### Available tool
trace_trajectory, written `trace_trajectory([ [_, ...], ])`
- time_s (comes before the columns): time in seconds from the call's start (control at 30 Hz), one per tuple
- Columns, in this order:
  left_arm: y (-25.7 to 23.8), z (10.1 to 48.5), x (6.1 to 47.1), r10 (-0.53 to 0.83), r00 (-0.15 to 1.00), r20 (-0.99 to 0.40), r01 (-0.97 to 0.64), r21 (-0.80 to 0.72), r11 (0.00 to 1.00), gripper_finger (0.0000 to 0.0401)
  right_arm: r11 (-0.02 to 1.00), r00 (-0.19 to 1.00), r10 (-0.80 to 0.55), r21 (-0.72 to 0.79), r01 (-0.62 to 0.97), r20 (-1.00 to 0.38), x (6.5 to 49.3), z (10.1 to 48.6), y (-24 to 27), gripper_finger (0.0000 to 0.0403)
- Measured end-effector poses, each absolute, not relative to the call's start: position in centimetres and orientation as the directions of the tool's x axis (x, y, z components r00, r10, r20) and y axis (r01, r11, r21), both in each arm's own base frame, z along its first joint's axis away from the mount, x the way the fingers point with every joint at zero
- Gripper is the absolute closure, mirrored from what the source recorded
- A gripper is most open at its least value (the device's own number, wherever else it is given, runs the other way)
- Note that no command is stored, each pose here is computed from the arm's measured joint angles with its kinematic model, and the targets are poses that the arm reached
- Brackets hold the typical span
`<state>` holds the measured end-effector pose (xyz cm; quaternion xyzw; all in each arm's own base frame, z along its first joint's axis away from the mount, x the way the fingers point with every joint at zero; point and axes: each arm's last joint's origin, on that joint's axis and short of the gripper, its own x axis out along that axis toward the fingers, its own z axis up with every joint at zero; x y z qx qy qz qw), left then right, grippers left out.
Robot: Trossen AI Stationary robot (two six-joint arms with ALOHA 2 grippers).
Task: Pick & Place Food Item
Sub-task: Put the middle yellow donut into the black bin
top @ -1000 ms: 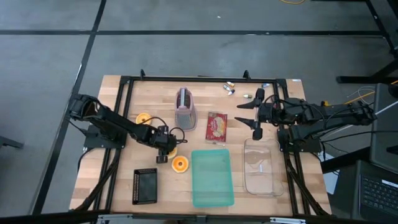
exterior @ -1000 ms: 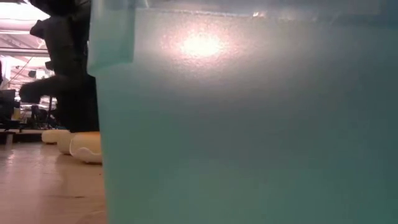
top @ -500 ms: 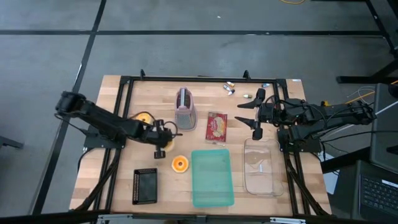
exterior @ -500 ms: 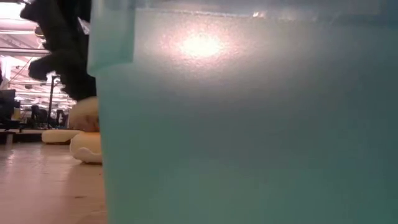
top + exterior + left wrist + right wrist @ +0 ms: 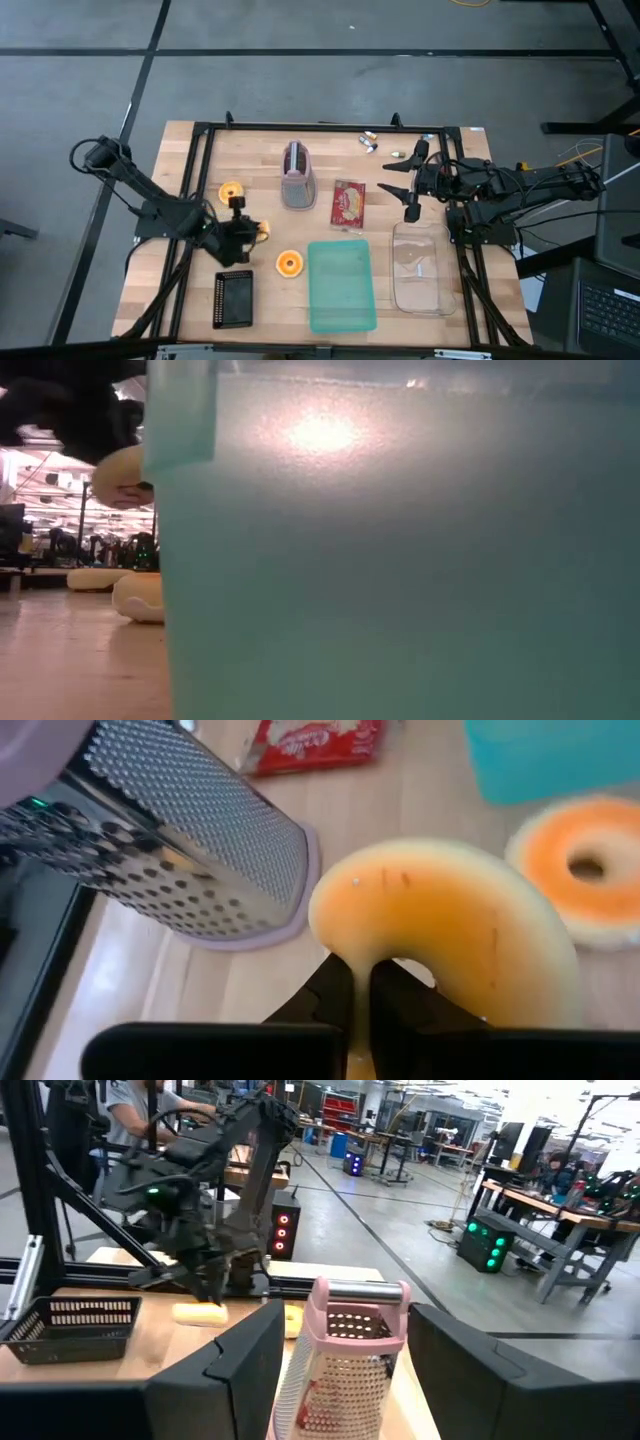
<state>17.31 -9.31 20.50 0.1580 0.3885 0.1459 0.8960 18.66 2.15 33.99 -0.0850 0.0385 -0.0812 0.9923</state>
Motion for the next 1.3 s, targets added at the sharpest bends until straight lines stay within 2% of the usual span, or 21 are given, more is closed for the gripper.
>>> trace_trajectory([
  [0.17, -10.8, 21.0, 16.5, 0.425, 0.625, -0.654, -0.136, 0.445, 0.885, 0.0389, 0.967, 0.980, -0.194, -0.179, 0.182, -0.050, 18.7, 34.1, 2.1, 0.0191],
  [0.27, -11.8, 22.0, 16.5, 0.407, 0.624, -0.668, -0.119, 0.433, 0.894, 0.0389, 0.966, 0.980, -0.197, -0.176, 0.187, -0.040, 18.7, 34.2, 2.1, 0.0191],
  [0.43, -13.6, 23.9, 16.7, 0.257, 0.633, -0.730, -0.041, 0.300, 0.953, 0.0389, 0.964, 0.977, -0.212, -0.169, 0.205, -0.021, 18.7, 34.4, 2.0, 0.0191],
  [0.6, -15.5, 24.5, 15.4, 0.068, 0.586, -0.807, -0.006, 0.079, 0.997, 0.0389, 0.963, 0.976, -0.219, -0.164, 0.216, 0.001, 18.7, 34.6, 2.0, 0.0191],
  [0.8, -17.6, 23.7, 13.9, -0.026, 0.515, -0.857, -0.013, -0.038, 0.999, 0.0389, 0.963, 0.976, -0.216, -0.158, 0.216, 0.016, 18.7, 34.8, 2.0, 0.0191],
  [0.97, -19.1, 22.1, 13.9, -0.042, 0.445, -0.894, -0.014, -0.054, 0.998, 0.0389, 0.966, 0.977, -0.210, -0.148, 0.214, 0.043, 18.6, 35.1, 2.0, 0.0191],
  [1.3, -20.5, 18.5, 14.9, 0.066, 0.358, -0.932, 0.005, 0.072, 0.997, 0.0388, 0.967, 0.976, -0.210, -0.134, 0.217, 0.064, 18.6, 35.3, 2.0, 0.0191],
])
